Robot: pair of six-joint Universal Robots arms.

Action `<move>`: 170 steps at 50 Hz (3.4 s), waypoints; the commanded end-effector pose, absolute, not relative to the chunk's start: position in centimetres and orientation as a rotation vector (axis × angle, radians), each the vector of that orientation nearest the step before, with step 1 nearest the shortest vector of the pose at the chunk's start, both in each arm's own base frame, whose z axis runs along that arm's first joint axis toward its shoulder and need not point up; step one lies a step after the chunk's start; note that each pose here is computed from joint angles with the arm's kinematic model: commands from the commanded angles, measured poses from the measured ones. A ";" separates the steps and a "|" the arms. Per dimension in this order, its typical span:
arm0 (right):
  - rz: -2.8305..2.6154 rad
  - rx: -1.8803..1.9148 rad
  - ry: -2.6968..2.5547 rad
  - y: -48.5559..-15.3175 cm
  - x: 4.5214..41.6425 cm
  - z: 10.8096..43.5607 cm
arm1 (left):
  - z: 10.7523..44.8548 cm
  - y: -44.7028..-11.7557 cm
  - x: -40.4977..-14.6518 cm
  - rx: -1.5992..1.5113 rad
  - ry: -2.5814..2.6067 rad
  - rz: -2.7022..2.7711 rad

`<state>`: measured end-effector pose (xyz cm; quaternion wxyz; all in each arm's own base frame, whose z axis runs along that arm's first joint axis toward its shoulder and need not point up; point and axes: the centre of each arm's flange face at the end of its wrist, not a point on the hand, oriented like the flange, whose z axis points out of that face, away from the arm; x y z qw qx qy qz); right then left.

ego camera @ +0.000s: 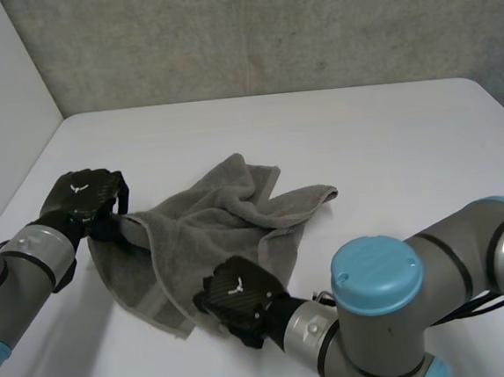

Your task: Fold the towel.

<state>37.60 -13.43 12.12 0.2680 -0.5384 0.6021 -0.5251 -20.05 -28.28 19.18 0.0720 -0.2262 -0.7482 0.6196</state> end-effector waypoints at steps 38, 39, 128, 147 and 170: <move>-1.988 -0.634 2.176 -27.7 19.2 20.0 | 15.0 -22.1 -24.7 -0.891 -2.215 1.644; -1.988 -0.634 2.176 -27.7 19.2 20.0 | 14.7 -21.7 -24.4 -0.886 -2.239 1.637; -1.873 -1.302 2.259 -29.8 22.7 32.5 | 28.2 -29.9 -25.5 -1.071 -2.280 1.859; -2.690 -0.606 1.309 -35.9 26.5 44.3 | 43.8 -35.6 -26.7 -0.414 -1.313 2.662; -2.184 -0.879 1.787 -30.4 24.5 32.2 | 20.2 -31.4 -24.6 -0.634 -2.099 1.978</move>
